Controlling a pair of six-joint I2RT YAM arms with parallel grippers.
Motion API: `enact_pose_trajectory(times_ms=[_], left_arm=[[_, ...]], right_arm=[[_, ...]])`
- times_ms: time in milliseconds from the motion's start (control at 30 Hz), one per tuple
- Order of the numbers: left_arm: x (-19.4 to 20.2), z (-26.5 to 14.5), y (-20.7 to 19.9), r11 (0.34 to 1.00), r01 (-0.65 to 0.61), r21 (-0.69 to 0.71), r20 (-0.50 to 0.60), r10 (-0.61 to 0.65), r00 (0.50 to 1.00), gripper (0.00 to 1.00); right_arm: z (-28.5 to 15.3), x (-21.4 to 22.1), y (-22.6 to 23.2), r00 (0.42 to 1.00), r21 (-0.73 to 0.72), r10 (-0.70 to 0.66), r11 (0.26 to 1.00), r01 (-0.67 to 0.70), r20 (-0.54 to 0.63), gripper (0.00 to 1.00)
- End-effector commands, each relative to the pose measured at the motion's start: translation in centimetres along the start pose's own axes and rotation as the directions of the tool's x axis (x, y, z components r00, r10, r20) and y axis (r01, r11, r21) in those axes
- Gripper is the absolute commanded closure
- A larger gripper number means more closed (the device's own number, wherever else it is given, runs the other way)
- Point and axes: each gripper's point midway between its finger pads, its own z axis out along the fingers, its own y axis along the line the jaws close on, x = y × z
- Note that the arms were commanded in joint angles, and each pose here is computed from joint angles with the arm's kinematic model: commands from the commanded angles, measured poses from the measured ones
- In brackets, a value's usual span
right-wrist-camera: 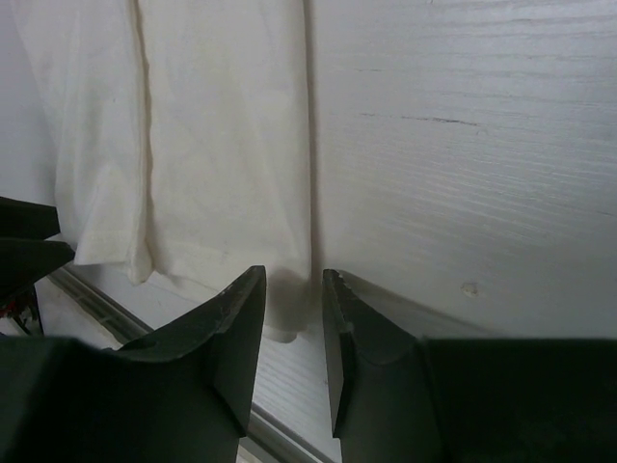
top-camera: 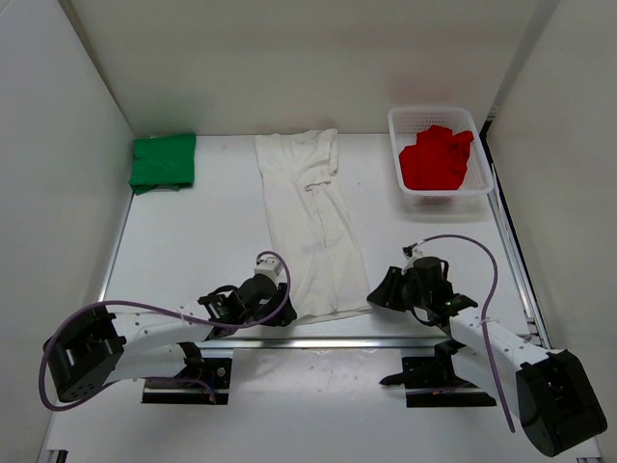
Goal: Fold and stack the t-shirts
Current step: Grab the bottom of the folded rectangular tshirt with both arms
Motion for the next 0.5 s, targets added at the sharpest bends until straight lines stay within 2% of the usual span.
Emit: enact_pose_trajectory(times_ms=[0, 100, 133, 333, 367, 400, 467], left_arm=[[0.3, 0.1, -0.8, 0.997, 0.051, 0.055, -0.001, -0.051, 0.999, 0.47], [1.0, 0.1, -0.5, 0.996, 0.068, 0.053, -0.019, -0.067, 0.998, 0.58], [1.5, 0.1, -0.4, 0.996, 0.072, 0.050, -0.035, -0.071, 0.997, 0.65], [1.7, 0.0, -1.4, 0.986, 0.114, 0.118, -0.013, -0.113, 0.993, 0.86], [1.7, 0.0, -1.3, 0.987, 0.112, 0.112, -0.011, -0.112, 0.994, 0.95], [1.8, -0.2, -1.4, 0.986, 0.126, 0.111, -0.013, -0.126, 0.992, 1.00], [2.3, -0.7, -0.7, 0.988, 0.121, 0.095, -0.016, -0.120, 0.993, 1.00]], right_arm=[[0.1, 1.7, -0.8, 0.999, 0.011, -0.003, 1.000, 0.003, -0.040, 0.71], [0.2, 2.6, -0.4, 0.997, -0.004, -0.008, 1.000, 0.008, -0.071, 0.78], [0.3, 2.5, -0.1, 0.997, -0.011, -0.015, 1.000, 0.014, -0.074, 0.79], [0.1, 2.5, 0.5, 0.997, -0.037, -0.007, 0.999, 0.004, -0.071, 1.00], [0.1, 2.4, 0.6, 0.998, -0.038, -0.014, 0.999, 0.011, -0.065, 1.00], [0.0, 2.6, 0.4, 0.998, -0.025, -0.016, 1.000, 0.014, -0.067, 1.00], [-0.3, 3.1, 0.6, 0.997, -0.017, -0.015, 1.000, 0.014, -0.073, 1.00]])
